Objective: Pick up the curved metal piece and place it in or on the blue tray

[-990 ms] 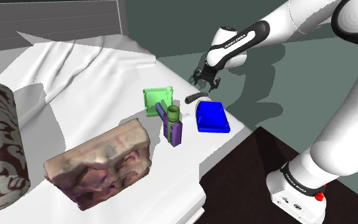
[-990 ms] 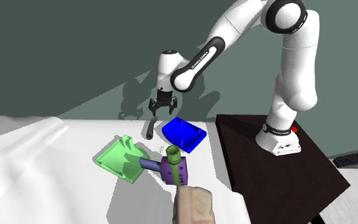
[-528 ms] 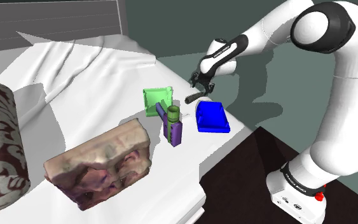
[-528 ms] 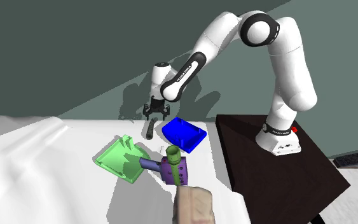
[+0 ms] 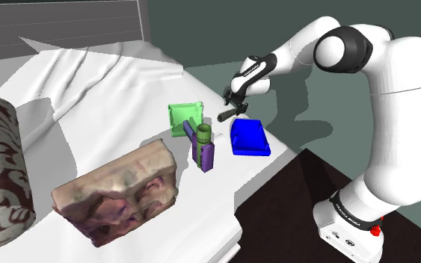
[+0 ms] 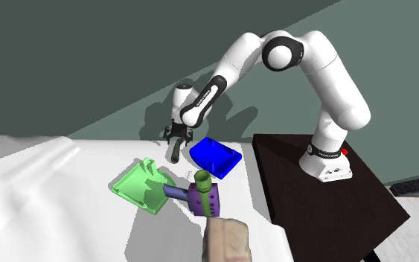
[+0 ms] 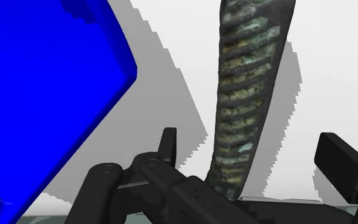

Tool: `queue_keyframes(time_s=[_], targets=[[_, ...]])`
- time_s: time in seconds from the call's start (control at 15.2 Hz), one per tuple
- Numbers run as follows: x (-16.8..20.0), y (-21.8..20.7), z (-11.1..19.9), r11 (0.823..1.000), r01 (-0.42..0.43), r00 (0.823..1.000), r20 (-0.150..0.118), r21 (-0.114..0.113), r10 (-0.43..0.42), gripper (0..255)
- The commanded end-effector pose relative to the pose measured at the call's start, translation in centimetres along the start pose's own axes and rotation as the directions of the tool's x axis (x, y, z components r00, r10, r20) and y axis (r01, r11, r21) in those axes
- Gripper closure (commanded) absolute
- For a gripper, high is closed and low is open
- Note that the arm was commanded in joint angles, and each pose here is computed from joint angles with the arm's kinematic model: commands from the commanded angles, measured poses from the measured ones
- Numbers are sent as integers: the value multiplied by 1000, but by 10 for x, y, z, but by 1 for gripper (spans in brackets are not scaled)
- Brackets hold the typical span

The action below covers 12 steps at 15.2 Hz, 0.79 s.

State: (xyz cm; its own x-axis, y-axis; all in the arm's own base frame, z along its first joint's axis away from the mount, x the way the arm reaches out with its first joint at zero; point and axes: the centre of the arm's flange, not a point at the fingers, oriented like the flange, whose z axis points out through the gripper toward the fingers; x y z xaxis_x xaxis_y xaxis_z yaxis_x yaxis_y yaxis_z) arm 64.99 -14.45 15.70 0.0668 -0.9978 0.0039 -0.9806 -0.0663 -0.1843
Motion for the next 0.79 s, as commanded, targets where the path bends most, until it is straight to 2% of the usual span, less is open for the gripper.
queue_keyframes(time_s=[0.0, 0.2, 0.73], targets=[[2, 0, 12, 1000, -2, 1000, 0, 1, 2, 0], [2, 0, 31, 1000, -2, 1000, 0, 1, 2, 0], [2, 0, 31, 1000, -2, 1000, 0, 1, 2, 0]])
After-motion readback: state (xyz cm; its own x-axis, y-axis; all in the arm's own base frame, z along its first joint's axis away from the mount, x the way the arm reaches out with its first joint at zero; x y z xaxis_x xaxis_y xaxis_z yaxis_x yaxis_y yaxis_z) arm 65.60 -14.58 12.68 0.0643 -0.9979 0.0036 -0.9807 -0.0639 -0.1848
